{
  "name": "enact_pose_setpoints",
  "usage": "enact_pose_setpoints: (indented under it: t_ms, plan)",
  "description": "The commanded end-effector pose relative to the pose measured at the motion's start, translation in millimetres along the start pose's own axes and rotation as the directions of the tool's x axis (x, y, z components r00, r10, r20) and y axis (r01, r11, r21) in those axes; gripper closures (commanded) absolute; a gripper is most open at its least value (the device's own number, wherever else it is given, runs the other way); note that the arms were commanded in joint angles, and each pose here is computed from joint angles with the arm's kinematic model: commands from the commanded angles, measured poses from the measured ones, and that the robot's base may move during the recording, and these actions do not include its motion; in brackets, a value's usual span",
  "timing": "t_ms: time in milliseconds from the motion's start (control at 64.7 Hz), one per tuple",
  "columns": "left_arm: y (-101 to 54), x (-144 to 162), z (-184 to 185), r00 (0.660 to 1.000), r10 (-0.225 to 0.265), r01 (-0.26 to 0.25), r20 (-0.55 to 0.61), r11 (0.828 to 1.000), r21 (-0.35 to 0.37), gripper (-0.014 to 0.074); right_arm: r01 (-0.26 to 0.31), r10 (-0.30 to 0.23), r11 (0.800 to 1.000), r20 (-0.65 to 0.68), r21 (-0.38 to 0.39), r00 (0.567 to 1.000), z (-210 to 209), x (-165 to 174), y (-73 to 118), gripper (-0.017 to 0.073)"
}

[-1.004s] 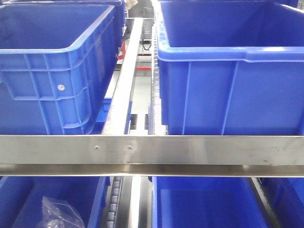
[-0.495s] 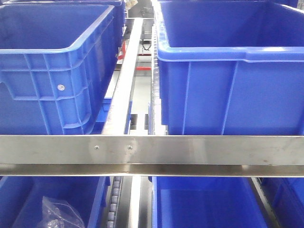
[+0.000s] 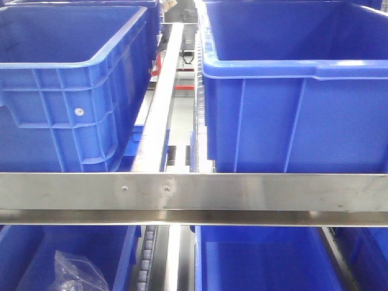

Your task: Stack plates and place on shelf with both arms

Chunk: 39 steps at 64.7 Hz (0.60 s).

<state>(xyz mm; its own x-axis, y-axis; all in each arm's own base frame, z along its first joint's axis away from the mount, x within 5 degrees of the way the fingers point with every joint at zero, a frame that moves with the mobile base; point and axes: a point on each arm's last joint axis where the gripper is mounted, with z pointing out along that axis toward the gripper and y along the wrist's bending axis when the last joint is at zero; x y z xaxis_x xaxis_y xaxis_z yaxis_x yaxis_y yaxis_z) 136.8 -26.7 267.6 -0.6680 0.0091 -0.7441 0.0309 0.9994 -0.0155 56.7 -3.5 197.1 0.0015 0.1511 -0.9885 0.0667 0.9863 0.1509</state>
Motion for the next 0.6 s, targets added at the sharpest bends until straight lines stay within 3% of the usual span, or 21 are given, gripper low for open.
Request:
enact_pose_setpoints:
  t_ms: [0, 587]
  plan:
    - [-3.2, -12.8, -5.8, 0.996, 0.006, -0.008, 0.085, 0.999, 0.031, 0.0497, 0.012, -0.011, 1.000, 0.104, -0.001, 0.995, -1.9, -8.6, 0.2, 0.0512]
    - [-3.2, -12.8, -5.8, 0.996, 0.006, -0.008, 0.085, 0.999, 0.031, 0.0497, 0.012, -0.011, 1.000, 0.103, 0.000, 0.995, -1.9, -8.5, 0.2, 0.0512]
